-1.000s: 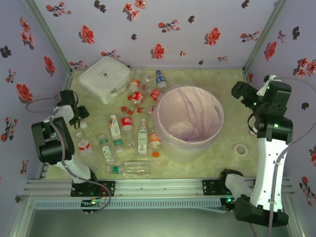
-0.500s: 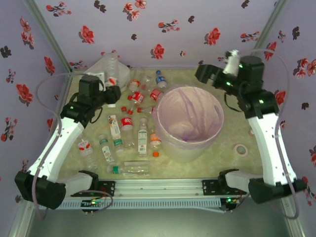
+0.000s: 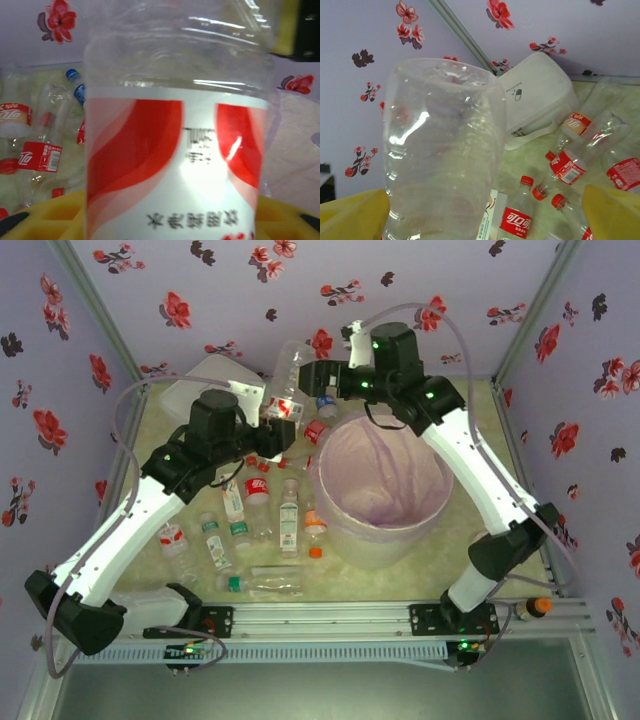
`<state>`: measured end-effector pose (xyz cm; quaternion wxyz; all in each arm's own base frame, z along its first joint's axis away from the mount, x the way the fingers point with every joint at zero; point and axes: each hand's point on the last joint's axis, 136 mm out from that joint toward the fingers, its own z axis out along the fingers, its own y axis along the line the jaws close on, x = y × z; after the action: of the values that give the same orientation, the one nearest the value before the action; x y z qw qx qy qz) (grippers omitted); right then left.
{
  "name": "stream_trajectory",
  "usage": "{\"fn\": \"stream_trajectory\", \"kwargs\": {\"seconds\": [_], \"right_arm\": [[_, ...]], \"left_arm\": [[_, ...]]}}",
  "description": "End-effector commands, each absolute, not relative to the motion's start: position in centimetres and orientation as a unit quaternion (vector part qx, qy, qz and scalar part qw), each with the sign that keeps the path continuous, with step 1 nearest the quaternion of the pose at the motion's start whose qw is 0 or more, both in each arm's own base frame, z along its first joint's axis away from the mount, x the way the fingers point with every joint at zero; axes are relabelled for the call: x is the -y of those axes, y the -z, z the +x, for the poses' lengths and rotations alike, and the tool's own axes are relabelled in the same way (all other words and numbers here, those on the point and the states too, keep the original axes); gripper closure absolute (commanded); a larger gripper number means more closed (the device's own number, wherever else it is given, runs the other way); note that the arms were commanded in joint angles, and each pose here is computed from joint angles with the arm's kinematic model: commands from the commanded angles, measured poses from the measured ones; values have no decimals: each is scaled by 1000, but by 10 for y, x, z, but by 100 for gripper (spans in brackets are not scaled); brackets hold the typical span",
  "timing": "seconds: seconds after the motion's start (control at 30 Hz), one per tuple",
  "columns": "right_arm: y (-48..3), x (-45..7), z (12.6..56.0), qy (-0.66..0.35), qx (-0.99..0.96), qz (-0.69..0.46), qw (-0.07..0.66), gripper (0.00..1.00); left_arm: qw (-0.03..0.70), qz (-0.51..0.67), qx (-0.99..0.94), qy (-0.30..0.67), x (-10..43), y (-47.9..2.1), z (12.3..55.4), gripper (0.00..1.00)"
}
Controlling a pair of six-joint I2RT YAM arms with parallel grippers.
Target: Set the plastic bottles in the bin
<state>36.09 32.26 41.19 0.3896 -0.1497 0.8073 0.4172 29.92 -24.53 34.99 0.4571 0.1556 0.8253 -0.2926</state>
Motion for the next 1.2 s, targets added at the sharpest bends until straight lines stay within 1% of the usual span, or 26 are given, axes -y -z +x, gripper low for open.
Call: {"fn": "stream_trajectory", "kwargs": {"seconds": [0.0,0.1,0.2,0.3,0.33,0.37,0.43,0.63,0.73,0.8,0.83,1.03,1.1,1.17], "right_arm": [[-434,-340,362,-455,-779,-160,402,1],[-431,-350,363,-473,-772,-165,390,4],[-430,-360,364,-492,-767,-165,379,9],[-427,-364,367,-497,-766,-166,372,19],[-426,-364,367,-493,-769,-166,372,25],[-425,-361,367,-487,-772,-166,374,30],[-427,-354,367,-471,-775,-163,388,32],[-448,-333,369,-443,-769,-151,434,46],[-472,-313,370,-424,-761,-146,468,50],[-491,-293,368,-403,-758,-140,494,52],[-498,-283,366,-392,-758,-136,504,53],[-537,-210,342,-323,-753,-102,565,60],[-539,-184,329,-282,-759,-90,580,62],[-530,-168,321,-246,-773,-84,579,63]], "left_arm": [[475,185,-802,313,256,-370,294,56],[470,189,-802,316,259,-367,295,56],[466,196,-800,324,264,-365,294,55],[465,195,-800,326,264,-365,293,54],[466,193,-799,327,264,-365,293,53],[468,191,-798,327,263,-366,293,48],[468,191,-797,330,263,-365,292,37],[455,210,-798,334,259,-360,276,23],[453,216,-791,350,258,-359,265,15],[440,233,-782,375,265,-358,255,7],[432,240,-780,383,268,-355,251,6],[389,304,-777,392,294,-321,230,5],[374,321,-775,395,301,-313,224,5],[363,333,-773,399,305,-308,219,5]]}}
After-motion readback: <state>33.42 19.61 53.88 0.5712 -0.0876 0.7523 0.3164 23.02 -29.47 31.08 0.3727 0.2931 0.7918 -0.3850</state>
